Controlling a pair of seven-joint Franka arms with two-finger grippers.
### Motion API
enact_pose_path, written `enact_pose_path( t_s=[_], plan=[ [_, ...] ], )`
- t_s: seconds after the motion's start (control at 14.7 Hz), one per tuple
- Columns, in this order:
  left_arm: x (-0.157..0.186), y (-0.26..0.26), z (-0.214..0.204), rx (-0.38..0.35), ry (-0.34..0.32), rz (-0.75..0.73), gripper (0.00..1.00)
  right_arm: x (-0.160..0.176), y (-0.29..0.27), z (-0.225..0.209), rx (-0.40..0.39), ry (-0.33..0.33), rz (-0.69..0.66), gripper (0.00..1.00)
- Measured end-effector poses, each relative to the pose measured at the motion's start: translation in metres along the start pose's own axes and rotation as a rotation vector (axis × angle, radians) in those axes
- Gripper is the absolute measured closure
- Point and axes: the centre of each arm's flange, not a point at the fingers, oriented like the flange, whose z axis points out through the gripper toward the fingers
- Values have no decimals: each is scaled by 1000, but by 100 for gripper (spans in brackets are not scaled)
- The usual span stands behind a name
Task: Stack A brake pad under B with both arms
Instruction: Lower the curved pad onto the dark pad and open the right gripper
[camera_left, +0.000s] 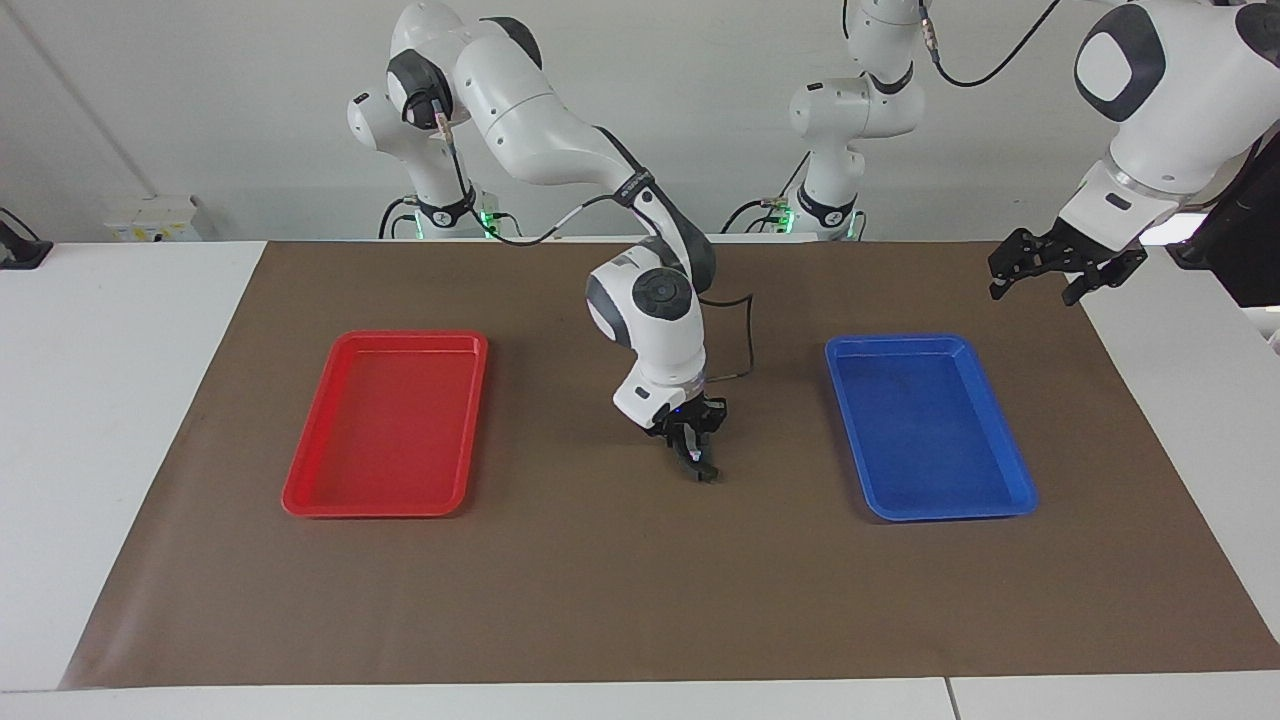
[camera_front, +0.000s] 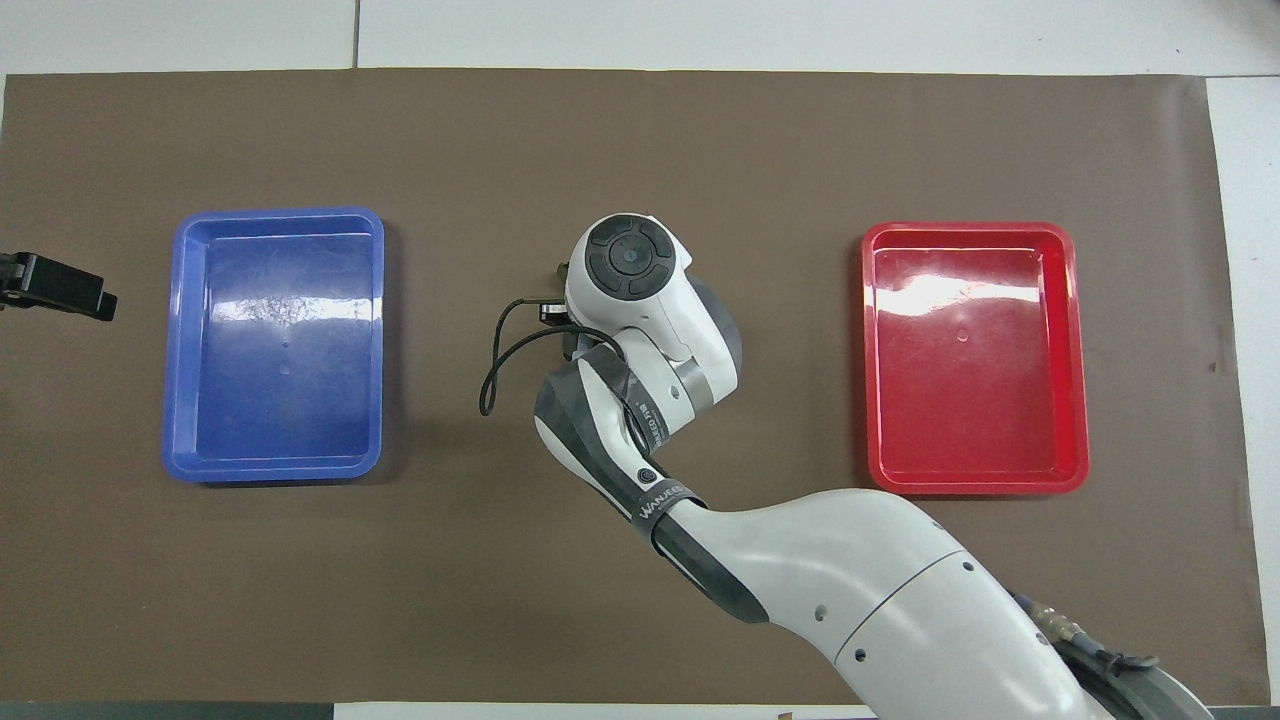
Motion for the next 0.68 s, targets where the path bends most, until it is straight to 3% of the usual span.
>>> enact_pose_path(
  t_s=[0.2, 0.27, 0.61, 0.68],
  plan=[
    [-14, 3, -13, -4, -16, 0, 1, 1, 0, 0, 1, 1, 0, 56],
    [-19, 5, -16, -6, -21, 1, 1, 1, -1, -2, 3, 4, 0, 51],
    [-30, 10, -23, -10, -41, 7, 1, 18, 11, -47, 7, 31, 24, 0],
    [-30, 10, -22, -11, -43, 7, 1, 23, 21, -65, -2, 36, 34, 0]
  ],
)
